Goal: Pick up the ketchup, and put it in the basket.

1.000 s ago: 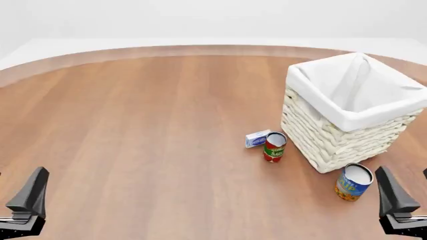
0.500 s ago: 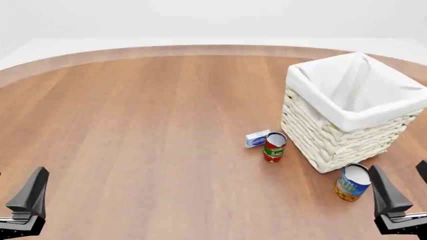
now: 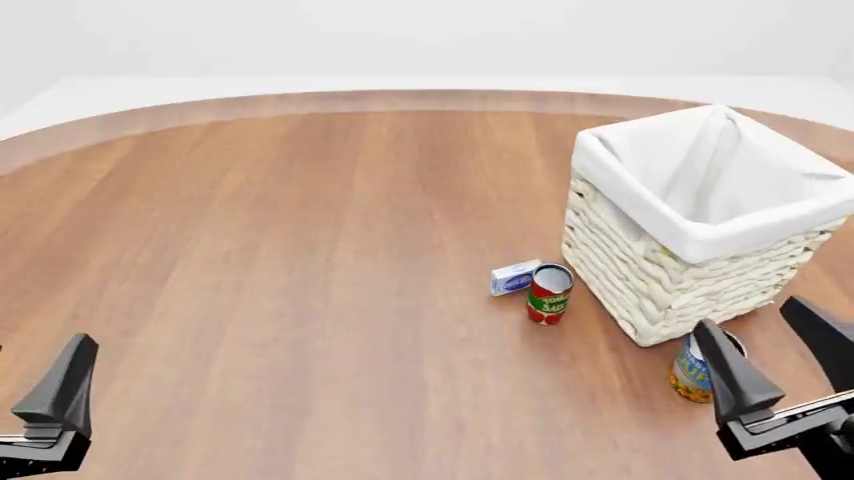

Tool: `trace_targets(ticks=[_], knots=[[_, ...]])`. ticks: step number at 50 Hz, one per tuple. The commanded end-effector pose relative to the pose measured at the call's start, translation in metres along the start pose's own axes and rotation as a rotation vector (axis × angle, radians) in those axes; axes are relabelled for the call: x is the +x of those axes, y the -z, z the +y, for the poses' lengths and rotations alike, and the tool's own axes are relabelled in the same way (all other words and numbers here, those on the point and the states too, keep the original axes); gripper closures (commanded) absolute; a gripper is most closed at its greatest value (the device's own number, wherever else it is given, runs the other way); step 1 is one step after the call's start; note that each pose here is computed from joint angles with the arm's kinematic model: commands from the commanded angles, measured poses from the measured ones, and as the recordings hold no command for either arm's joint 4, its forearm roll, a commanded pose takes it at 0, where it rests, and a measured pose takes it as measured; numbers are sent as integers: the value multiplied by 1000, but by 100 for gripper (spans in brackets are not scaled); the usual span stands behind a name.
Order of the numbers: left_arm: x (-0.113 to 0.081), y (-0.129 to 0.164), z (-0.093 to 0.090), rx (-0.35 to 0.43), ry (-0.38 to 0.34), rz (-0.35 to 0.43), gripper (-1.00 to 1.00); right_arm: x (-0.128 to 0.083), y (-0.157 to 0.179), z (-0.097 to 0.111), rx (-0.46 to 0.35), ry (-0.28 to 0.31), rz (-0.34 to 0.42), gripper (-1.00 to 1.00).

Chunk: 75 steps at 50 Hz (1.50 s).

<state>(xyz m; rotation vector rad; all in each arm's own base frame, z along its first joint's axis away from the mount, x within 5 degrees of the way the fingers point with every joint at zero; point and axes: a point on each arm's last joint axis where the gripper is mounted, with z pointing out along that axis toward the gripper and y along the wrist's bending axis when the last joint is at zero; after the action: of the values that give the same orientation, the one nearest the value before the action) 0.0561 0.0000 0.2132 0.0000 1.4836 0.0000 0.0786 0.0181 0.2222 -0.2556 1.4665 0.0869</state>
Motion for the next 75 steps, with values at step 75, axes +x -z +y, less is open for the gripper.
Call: trace_targets(ticks=[75], knots=[[0,0,0,0,0,0,-100,-22,-76,175,-854,-86,62,-100]])
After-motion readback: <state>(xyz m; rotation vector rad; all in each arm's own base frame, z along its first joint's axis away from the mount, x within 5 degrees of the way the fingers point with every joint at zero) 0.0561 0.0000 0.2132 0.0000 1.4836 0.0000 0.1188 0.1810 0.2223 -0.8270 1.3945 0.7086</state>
